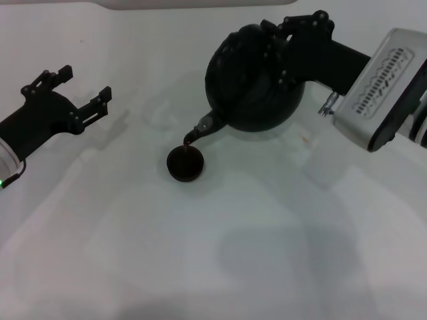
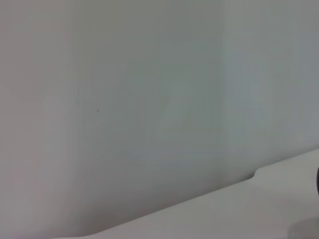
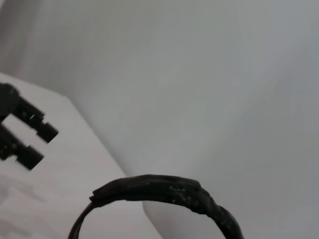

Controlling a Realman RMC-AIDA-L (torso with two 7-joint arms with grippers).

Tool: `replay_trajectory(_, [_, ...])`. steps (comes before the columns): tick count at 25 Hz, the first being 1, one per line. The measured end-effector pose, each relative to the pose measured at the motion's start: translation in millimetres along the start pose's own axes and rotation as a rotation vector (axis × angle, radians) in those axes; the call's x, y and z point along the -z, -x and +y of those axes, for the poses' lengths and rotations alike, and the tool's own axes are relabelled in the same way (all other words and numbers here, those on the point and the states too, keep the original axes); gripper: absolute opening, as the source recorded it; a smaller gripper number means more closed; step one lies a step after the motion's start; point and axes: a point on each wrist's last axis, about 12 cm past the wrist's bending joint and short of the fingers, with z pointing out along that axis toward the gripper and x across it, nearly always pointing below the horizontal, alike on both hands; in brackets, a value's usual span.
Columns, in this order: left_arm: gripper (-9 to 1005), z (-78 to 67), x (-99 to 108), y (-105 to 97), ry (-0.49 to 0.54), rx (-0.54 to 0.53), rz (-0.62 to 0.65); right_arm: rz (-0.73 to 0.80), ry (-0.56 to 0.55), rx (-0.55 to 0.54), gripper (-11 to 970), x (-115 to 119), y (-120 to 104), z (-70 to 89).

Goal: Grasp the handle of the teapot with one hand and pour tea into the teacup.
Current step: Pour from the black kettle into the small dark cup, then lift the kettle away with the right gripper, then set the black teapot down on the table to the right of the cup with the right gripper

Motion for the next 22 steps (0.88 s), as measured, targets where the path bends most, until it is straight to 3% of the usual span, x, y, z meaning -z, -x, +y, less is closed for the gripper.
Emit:
replay_trajectory(14, [841,-0.3,1,-1,-0.001,-0.001,0.004,0.002,-0.041,-0.208,125,4,-1,0.5])
replay_trajectory(22, [841,-0.3,1,-1,0.0,0.0,0.005,0.034,-0.08,-0.468,124,11,-16,-14.1])
